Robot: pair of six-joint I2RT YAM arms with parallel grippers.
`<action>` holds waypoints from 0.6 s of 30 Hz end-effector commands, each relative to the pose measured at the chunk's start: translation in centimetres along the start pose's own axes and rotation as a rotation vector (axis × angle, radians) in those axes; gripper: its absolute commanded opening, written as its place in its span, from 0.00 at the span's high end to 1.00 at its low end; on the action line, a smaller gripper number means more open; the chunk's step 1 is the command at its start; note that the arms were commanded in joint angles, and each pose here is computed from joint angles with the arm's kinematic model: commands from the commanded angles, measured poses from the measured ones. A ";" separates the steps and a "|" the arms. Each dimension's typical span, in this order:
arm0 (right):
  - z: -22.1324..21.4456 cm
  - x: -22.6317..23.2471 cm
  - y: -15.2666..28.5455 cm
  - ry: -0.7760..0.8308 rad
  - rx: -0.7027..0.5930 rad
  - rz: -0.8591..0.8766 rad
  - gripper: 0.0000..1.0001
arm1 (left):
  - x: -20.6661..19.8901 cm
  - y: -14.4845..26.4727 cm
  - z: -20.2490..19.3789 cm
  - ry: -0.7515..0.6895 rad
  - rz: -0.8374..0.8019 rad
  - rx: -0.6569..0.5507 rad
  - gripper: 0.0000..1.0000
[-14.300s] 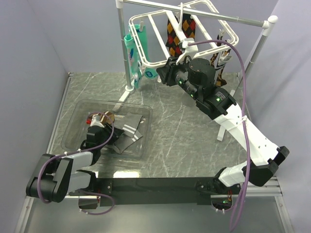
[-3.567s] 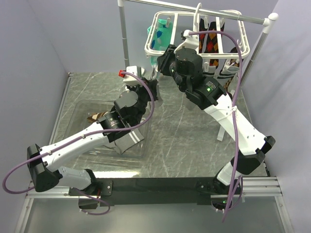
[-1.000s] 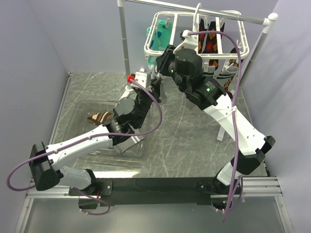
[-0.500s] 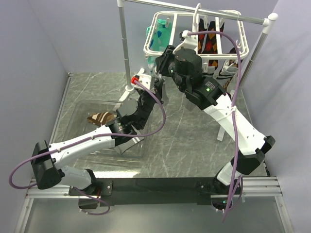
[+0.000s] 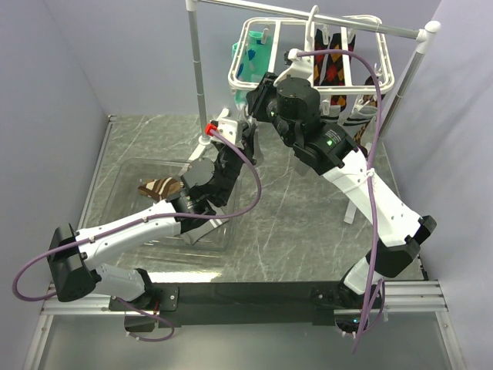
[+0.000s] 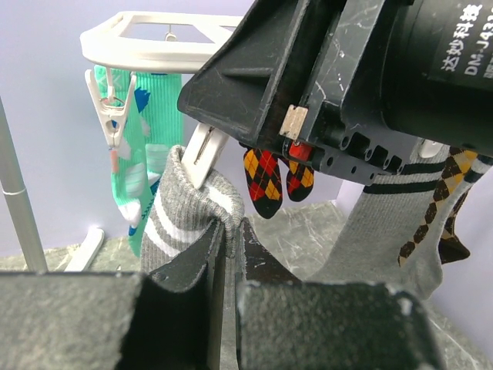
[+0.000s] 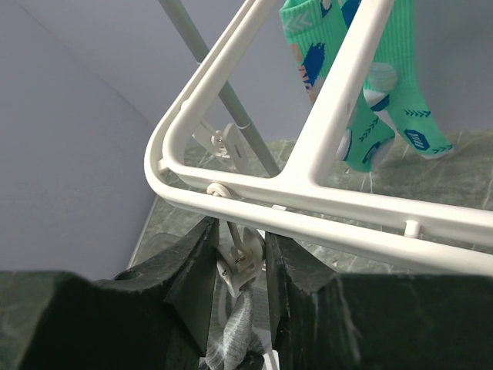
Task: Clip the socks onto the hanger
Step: Clamp the sock onto the hanger.
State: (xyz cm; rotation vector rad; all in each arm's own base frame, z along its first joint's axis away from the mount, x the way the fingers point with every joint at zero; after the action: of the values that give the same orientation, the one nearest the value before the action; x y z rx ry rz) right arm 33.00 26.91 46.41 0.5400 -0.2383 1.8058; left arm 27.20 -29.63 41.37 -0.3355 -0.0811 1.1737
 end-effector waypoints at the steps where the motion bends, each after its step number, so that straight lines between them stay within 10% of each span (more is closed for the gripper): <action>1: 1.5 0.2 0.7 -0.002 -0.042 0.019 1.00 | 0.6 0.4 2.5 0.030 0.015 -0.069 0.99; 6: 1.5 0.4 0.8 0.003 -0.036 0.028 1.00 | 0.3 0.1 2.2 0.020 0.008 -0.060 0.99; 12: 1.6 0.4 0.9 -0.005 -0.037 0.036 0.54 | 0.3 0.2 2.2 0.020 0.007 -0.061 0.99; 18: 1.6 0.4 1.1 -0.003 -0.037 0.041 0.37 | 0.4 0.3 2.1 0.020 0.010 -0.060 0.99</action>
State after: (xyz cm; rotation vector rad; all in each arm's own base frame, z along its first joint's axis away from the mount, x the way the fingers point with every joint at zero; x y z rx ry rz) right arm 32.83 27.21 46.34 0.5426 -0.2253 1.8325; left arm 27.21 -29.57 41.42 -0.3307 -0.0937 1.1758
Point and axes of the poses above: each gripper's point midway between its finger pads, its own y axis back along the fingers, its own x axis along the line the jaws close on, z = x × y, the point moved 4 cm from there along y, back along the fingers, and after that the axes turned 4 degrees about -y, right-handed, at the moved point
